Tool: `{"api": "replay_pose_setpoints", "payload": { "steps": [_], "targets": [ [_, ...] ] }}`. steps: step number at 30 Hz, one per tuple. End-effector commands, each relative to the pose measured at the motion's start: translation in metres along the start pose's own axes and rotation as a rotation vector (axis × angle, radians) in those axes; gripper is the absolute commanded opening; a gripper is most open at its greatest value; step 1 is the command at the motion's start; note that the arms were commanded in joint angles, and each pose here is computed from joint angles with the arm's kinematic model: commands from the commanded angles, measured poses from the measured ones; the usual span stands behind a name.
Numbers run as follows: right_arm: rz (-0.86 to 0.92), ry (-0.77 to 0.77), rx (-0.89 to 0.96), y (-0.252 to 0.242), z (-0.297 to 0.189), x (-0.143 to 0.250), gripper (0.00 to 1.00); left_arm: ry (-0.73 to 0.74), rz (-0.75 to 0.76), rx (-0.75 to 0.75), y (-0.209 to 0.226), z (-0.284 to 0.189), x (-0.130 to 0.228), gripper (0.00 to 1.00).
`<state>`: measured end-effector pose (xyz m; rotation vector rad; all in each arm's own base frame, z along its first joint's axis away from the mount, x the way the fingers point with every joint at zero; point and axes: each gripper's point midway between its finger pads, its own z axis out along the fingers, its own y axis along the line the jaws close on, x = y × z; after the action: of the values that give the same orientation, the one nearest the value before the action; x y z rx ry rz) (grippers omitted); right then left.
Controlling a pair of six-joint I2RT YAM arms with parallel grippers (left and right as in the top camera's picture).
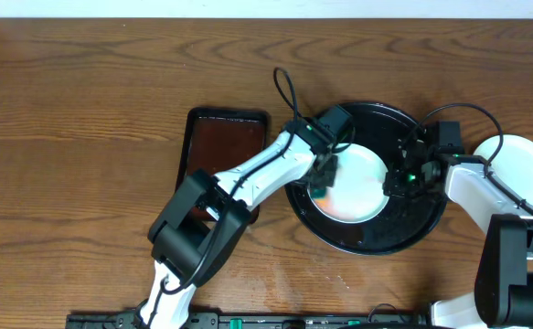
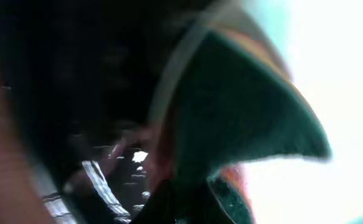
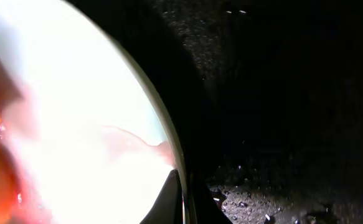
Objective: Clean dirty plates on tray and stack at the side
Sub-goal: 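Move the sponge onto the stained plate and scrub it with the left gripper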
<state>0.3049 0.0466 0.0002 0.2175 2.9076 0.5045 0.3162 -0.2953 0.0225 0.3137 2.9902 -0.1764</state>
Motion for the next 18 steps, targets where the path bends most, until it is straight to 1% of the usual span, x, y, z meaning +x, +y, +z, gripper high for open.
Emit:
{"api": "replay_pose_setpoints", "payload": {
  "steps": [1,3,4,6,8,11,16,18],
  "targets": [
    [0.019,0.038,0.052,-0.011,0.010,0.010,0.01,-0.070,0.063,-0.325,0.068,0.007,-0.017,0.08],
    [0.019,0.038,0.052,-0.011,0.010,0.010,0.01,-0.069,0.061,-0.277,0.059,0.010,-0.018,0.07],
    [0.019,0.038,0.052,-0.011,0.010,0.010,0.01,-0.055,0.058,-0.216,0.048,0.014,-0.016,0.08],
    [0.019,0.037,0.052,-0.011,0.010,0.009,0.01,-0.018,0.054,-0.060,0.020,0.020,-0.012,0.07],
    [0.019,0.037,0.052,-0.011,0.010,0.009,0.01,0.027,0.060,0.157,-0.020,0.022,-0.007,0.08],
    [0.019,0.037,0.052,-0.011,0.010,0.009,0.01,0.062,0.057,0.350,-0.061,0.023,-0.002,0.07],
    [0.019,0.037,0.052,-0.011,0.010,0.009,0.01,0.110,0.135,0.460,-0.106,0.027,0.022,0.07],
    [0.019,0.037,0.052,-0.011,0.010,0.009,0.01,0.113,0.210,0.467,-0.118,0.027,0.034,0.07]
  ]
}}
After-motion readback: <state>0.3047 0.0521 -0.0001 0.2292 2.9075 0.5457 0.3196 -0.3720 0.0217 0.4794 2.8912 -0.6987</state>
